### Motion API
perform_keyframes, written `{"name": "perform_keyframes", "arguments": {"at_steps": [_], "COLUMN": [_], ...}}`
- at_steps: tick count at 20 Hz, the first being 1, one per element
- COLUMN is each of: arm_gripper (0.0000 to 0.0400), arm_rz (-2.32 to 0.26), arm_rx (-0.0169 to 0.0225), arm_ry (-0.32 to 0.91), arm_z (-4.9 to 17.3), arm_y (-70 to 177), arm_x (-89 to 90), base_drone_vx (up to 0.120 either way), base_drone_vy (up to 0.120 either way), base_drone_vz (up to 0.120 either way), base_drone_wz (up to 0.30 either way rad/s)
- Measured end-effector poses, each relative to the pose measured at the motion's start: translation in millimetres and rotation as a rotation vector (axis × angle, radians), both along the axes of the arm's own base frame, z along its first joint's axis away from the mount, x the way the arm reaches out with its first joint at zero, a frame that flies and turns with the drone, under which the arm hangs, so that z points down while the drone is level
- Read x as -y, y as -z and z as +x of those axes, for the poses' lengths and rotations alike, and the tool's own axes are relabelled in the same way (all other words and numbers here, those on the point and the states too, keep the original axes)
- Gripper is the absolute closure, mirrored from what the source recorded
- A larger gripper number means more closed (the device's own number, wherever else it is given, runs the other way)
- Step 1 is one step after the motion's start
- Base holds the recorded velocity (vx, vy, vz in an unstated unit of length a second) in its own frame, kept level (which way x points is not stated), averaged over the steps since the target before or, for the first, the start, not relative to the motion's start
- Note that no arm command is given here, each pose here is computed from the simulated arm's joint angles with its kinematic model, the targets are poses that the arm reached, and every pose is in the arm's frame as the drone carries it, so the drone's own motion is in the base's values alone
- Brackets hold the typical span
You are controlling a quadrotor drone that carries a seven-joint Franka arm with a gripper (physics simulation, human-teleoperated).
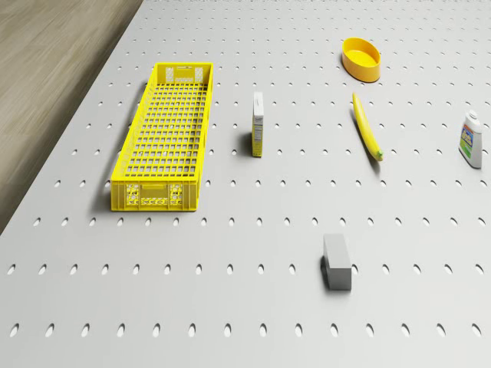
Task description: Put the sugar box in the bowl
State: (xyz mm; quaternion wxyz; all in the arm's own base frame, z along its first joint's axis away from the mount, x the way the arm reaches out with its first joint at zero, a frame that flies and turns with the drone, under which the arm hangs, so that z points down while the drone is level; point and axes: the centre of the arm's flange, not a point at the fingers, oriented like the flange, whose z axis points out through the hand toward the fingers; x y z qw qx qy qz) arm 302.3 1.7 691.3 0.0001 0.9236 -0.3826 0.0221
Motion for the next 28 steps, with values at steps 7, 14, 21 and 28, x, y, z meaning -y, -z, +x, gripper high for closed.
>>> {"name": "perform_keyframes", "arguments": {"at_steps": [7, 14, 21, 28], "arm_gripper": [0.0, 0.0, 0.0, 0.0], "arm_rz": [-0.039, -0.165, -0.564, -1.548], "arm_rx": [0.0053, 0.0104, 0.0145, 0.0122], "arm_ry": [0.001, 0.004, 0.014, 0.041], "arm_z": [-0.5, -1.0, -1.0, 1.5], "arm_y": [0.2, 1.7, 16.7, 99.9], "arm_x": [-3.9, -16.3, -52.9, -97.0], "base_drone_vx": [0.12, 0.12, 0.12, 0.12], "base_drone_vy": [0.0, 0.0, 0.0, 0.0], "base_drone_vz": [0.0, 0.0, 0.0, -0.109], "base_drone_wz": [0.0, 0.0, 0.0, 0.0]}}
